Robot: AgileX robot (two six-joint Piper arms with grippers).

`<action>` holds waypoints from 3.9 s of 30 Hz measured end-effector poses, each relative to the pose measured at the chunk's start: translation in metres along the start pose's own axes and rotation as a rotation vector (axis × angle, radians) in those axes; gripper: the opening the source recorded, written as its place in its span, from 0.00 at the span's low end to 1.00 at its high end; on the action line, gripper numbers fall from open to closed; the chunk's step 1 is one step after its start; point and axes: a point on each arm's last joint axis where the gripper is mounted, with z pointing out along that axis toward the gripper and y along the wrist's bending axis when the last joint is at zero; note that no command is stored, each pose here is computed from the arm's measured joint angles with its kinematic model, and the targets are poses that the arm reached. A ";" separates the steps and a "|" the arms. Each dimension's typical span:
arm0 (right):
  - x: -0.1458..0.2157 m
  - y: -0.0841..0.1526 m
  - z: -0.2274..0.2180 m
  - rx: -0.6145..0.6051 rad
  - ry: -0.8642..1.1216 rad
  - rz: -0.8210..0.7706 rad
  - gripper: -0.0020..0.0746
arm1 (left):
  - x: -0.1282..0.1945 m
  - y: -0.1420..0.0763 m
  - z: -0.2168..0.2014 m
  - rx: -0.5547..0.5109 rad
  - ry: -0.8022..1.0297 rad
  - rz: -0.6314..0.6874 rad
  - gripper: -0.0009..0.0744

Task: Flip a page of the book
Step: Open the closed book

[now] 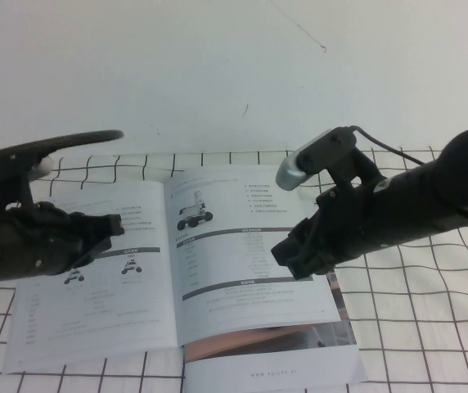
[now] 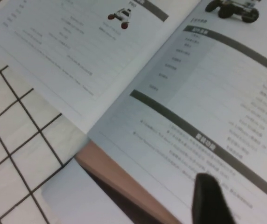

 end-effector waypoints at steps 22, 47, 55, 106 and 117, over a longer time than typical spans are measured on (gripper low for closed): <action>0.004 -0.091 0.081 -0.013 0.222 0.328 0.62 | 0.031 0.038 0.073 -0.123 0.212 -0.043 0.01; 0.016 -0.097 0.096 0.001 0.261 0.320 0.62 | 0.012 0.021 0.075 -0.026 0.234 0.020 0.01; 0.015 -0.096 0.097 -0.017 0.255 0.344 0.62 | 0.029 0.036 0.102 -0.058 0.330 0.001 0.01; 0.006 -0.104 0.102 -0.187 0.257 0.425 0.62 | 0.034 0.038 0.112 -0.031 0.379 -0.038 0.01; -0.009 -0.094 0.102 -0.340 0.108 0.474 0.62 | 0.034 0.038 0.113 -0.028 0.377 -0.044 0.01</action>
